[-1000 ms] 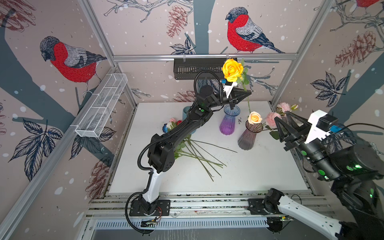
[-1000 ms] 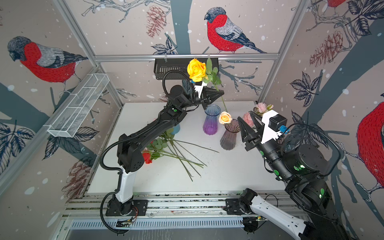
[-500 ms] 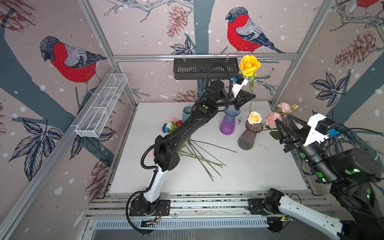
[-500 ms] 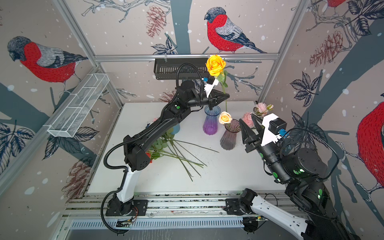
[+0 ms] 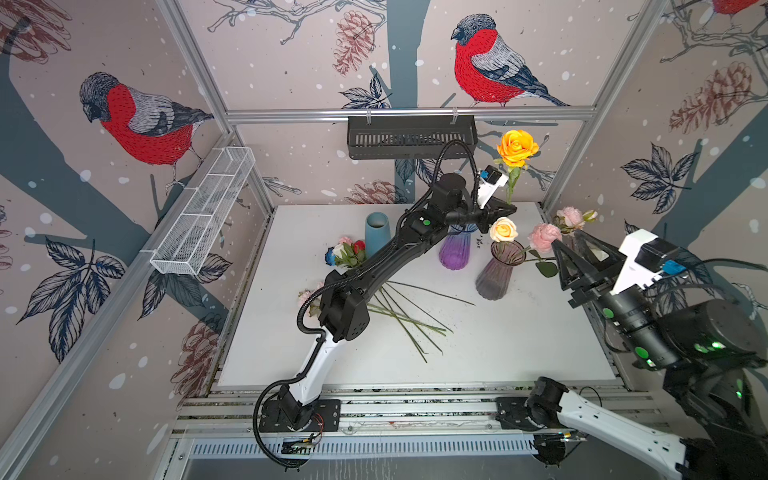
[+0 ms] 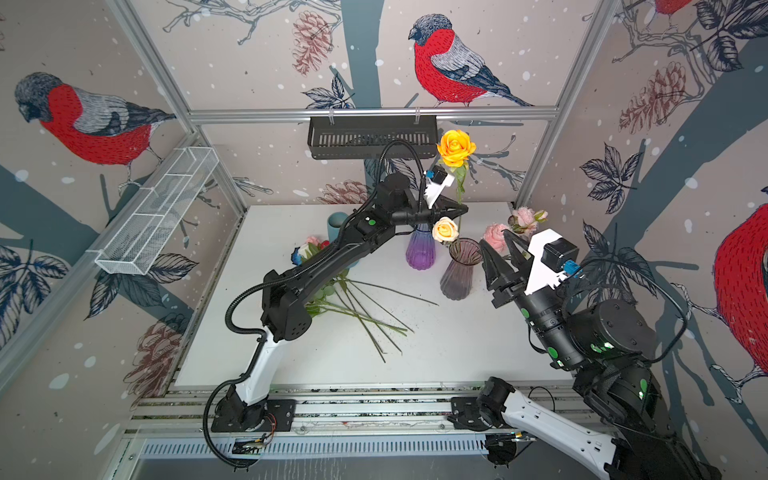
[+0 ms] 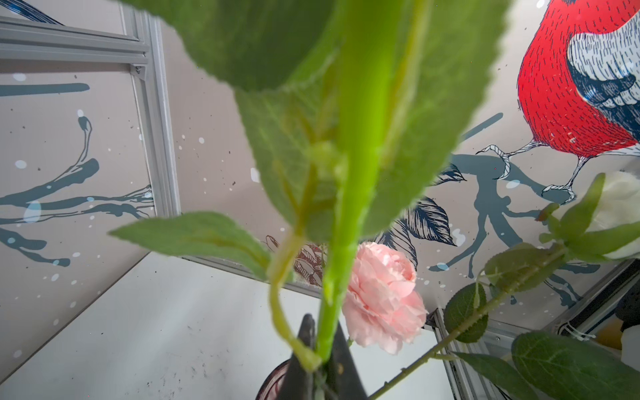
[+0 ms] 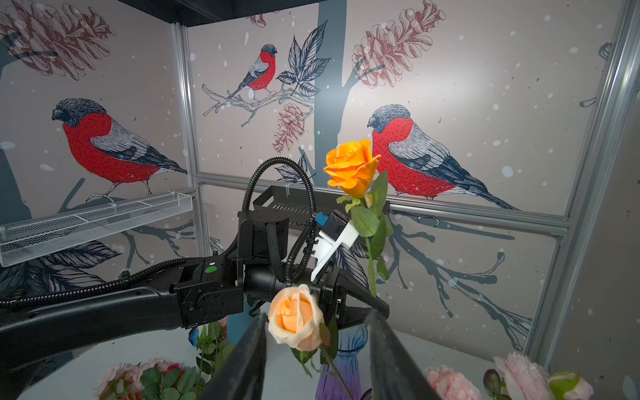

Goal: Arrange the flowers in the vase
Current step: 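Lower the rose stem into the mauve vase and open the left gripper, then withdraw the left gripper while the right gripper moves to the mauve vase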

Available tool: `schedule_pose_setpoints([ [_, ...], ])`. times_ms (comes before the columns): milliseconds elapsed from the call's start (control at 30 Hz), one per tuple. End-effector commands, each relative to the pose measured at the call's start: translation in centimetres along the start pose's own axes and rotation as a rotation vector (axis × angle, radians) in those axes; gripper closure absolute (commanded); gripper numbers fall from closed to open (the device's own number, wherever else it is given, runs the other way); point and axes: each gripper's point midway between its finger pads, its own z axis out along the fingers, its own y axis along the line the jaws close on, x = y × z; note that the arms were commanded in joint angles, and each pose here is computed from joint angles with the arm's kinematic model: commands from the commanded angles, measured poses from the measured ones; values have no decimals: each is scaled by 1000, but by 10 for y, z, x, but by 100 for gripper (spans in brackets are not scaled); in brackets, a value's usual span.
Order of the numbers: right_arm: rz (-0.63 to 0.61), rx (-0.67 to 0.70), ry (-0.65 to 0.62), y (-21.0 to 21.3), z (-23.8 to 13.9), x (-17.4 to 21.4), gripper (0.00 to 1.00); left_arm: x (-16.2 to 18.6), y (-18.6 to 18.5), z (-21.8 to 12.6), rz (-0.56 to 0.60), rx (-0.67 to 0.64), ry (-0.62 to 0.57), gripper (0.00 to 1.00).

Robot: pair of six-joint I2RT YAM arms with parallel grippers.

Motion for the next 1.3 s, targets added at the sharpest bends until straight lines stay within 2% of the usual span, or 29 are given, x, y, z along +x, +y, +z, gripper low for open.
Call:
schedule_pose_setpoints([
  [0,26,28,-21,-7,-4,-6,52,-4,-4,4,21,8,-20,52],
  [67,25,32,-23,-8,-5,-7,52,-3,-5,4,31,-4,-8,32],
  [100,23,34,-23,-9,-6,-8,52,-3,-4,3,38,-13,-1,27],
  [200,23,34,-24,-9,-6,-9,52,-4,-2,-3,62,-49,24,20],
  [400,30,29,-15,-7,-5,-7,52,2,-1,-24,103,-125,102,18],
  [500,34,34,-8,-8,-5,-8,51,0,-1,-47,125,-165,88,18],
  [733,40,6,12,3,10,-11,52,-26,7,-126,95,-221,-18,17],
  [1000,18,-73,89,33,44,3,51,-11,2,-223,246,-417,-45,17],
  [1067,10,-163,100,54,53,6,51,-3,1,-245,293,-485,-43,17],
  [1133,7,-329,113,88,60,11,51,1,-3,-265,346,-559,-60,17],
  [1200,9,-501,167,127,69,22,53,-1,-7,-283,394,-633,-91,17],
  [1267,4,-651,275,170,76,46,53,-4,-5,-306,412,-750,-134,17],
])
